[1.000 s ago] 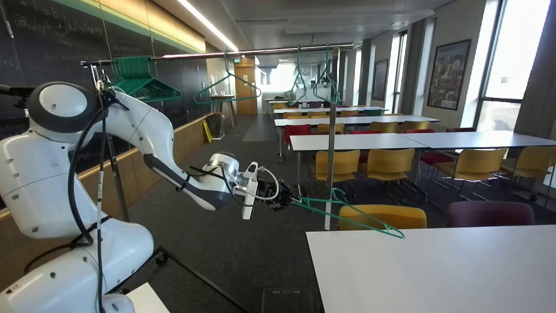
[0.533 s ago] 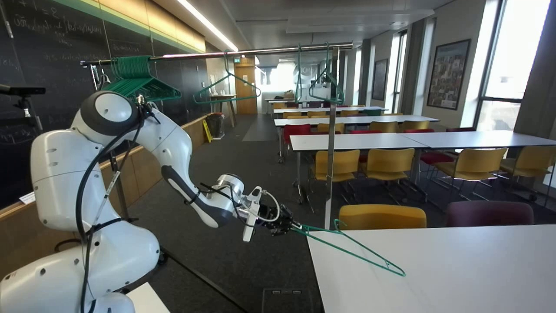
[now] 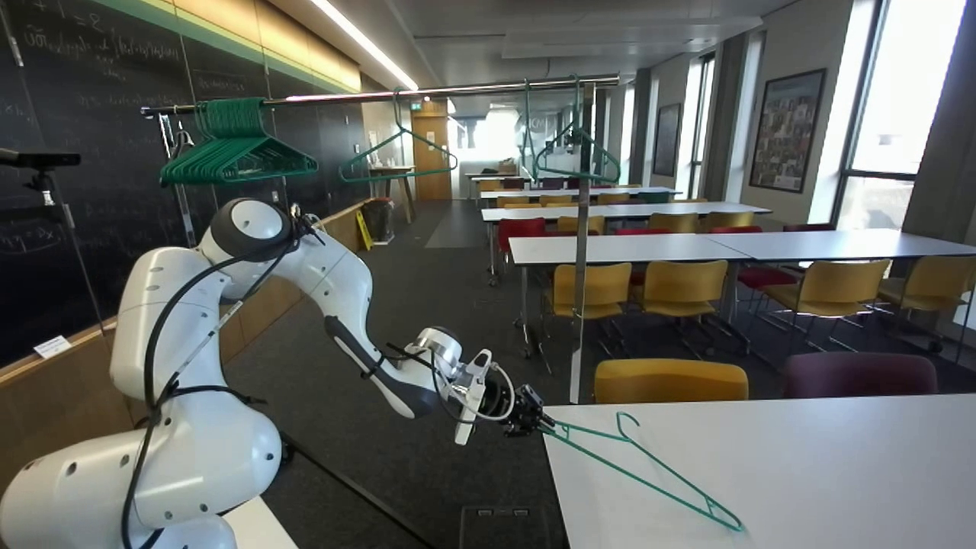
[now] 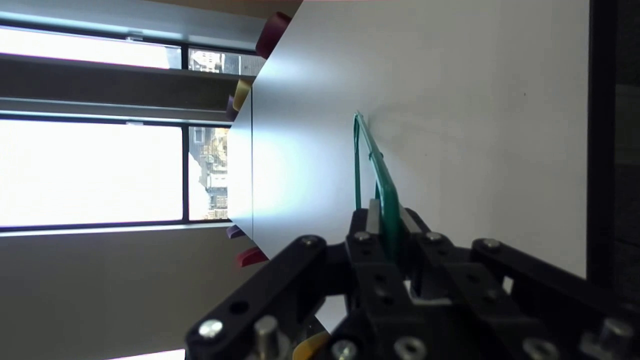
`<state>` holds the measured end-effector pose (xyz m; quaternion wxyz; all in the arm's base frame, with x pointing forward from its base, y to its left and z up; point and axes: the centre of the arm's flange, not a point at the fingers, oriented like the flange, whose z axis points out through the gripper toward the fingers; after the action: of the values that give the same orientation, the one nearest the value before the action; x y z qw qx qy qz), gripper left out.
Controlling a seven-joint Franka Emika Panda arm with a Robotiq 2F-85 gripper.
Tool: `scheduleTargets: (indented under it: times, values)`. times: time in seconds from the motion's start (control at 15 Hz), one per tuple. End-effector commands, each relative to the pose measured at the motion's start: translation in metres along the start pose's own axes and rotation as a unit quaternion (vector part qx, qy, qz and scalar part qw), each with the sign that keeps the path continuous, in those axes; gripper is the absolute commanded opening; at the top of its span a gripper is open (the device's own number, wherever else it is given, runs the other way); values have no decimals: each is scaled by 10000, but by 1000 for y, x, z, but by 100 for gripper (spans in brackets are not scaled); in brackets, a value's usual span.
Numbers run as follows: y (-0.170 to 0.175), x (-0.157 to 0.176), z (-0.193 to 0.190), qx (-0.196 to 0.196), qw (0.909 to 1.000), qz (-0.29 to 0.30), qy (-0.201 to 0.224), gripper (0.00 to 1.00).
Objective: Put a hanger on the table
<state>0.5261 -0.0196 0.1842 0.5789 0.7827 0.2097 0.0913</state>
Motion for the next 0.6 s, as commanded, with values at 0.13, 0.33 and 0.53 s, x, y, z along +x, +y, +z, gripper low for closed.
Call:
scheduleTargets:
  times: [0.13,0.33,0.53]
  values:
    - [-20,34,53,-397,9988,163,-246,2]
    - [-26,39,65,-526,9976,158,-411,2]
    - [-33,43,70,-554,9971,108,-508,40]
